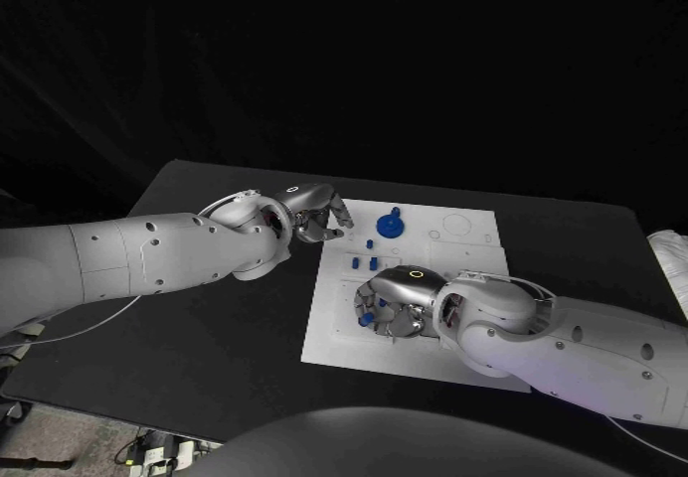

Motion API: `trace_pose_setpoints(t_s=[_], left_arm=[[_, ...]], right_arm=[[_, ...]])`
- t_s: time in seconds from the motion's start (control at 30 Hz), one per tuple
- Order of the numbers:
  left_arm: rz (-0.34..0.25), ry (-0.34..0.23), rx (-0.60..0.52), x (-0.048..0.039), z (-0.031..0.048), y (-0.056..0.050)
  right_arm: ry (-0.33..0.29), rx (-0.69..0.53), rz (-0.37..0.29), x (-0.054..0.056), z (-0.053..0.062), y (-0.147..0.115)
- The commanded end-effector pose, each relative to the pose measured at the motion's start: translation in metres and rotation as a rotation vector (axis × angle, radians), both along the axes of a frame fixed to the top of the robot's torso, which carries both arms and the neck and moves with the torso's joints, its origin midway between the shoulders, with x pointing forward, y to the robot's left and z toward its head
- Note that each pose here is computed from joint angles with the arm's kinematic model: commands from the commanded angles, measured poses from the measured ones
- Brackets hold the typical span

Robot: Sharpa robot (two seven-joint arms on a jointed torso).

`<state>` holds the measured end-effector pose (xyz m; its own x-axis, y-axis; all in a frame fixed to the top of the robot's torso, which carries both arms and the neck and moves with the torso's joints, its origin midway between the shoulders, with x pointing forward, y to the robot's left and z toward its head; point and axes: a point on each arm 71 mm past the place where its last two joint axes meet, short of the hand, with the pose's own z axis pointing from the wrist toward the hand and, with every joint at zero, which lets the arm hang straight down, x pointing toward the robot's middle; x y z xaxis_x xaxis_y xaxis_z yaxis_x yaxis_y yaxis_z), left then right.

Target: Assemble the parts on the task board

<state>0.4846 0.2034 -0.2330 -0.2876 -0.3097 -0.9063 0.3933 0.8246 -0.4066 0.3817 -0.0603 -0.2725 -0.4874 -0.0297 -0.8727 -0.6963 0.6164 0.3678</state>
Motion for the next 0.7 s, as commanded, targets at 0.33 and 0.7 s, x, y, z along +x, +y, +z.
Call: trace_pose_setpoints(t_s=[0.33,0.7], left_arm=[[-0.006,0.020,0.012,-0.0001,-0.0014,-0.002],[-0.002,0.021,0.013,0.0002,-0.0016,-0.001]], right_arm=[[0.012,-0.037,0.007,-0.002,-0.005,-0.001],[-0.049,0.061,-0.015,-0.003,0.004,-0.010]])
